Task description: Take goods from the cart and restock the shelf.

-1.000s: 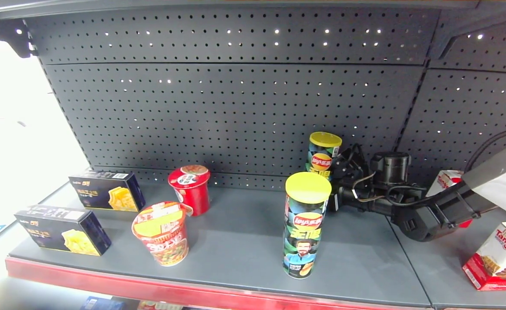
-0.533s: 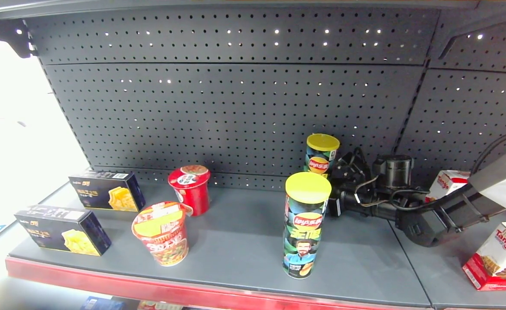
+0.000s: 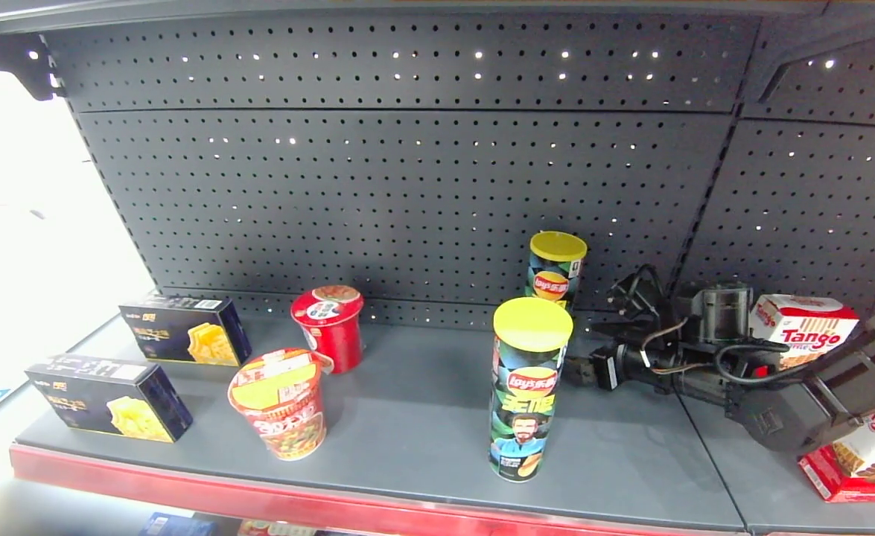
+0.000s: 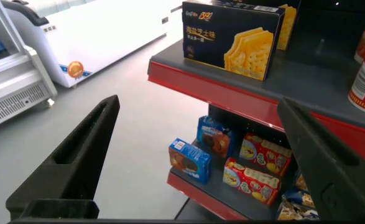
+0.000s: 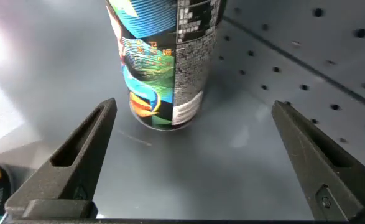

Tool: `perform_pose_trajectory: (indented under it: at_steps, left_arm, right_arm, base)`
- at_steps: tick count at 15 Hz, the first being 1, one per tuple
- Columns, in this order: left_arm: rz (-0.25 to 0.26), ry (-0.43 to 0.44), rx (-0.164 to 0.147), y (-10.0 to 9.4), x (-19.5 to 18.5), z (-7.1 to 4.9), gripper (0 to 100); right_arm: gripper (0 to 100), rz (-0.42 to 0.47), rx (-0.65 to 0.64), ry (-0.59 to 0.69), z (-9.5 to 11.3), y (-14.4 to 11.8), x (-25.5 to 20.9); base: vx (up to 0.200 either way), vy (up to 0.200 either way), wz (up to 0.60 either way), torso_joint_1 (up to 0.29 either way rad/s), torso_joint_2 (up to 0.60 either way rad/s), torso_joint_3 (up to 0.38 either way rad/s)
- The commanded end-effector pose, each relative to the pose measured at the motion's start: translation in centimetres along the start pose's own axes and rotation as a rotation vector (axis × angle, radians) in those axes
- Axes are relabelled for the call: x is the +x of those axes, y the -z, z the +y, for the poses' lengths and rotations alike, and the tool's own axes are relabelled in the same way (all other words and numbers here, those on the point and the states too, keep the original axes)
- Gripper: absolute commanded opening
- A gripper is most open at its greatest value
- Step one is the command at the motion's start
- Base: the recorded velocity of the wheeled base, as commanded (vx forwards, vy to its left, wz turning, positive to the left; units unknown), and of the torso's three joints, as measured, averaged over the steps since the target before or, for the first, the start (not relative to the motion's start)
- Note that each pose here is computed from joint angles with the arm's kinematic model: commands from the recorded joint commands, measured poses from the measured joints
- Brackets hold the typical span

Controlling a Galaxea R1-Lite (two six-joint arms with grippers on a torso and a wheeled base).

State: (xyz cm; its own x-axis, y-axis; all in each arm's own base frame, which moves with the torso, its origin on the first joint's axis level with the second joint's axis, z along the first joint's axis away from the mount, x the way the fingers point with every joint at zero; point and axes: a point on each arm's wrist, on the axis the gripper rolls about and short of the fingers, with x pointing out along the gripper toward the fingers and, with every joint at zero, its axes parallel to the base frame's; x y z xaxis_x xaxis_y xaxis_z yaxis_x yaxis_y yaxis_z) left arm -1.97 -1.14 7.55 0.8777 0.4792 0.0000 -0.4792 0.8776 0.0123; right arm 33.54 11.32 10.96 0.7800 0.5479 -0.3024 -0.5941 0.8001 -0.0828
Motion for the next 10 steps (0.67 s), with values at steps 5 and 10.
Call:
perform_pose_trajectory:
  at_steps: [5, 10]
  left_arm:
    - [0.0, 0.0, 0.0, 0.0, 0.0, 0.0, 100]
    - [0.0, 0.0, 0.0, 0.0, 0.0, 0.0, 100]
  right_arm:
    - [100, -0.008, 0.01, 0.077, -0.7, -0.3, 1.1]
    - [100, -0.009, 0.013, 0.12, -1.4, -0.3, 1.5]
  base:
    - [0.0, 0.0, 0.0, 0.0, 0.0, 0.0]
    - [0.0, 0.0, 0.0, 0.0, 0.0, 0.0]
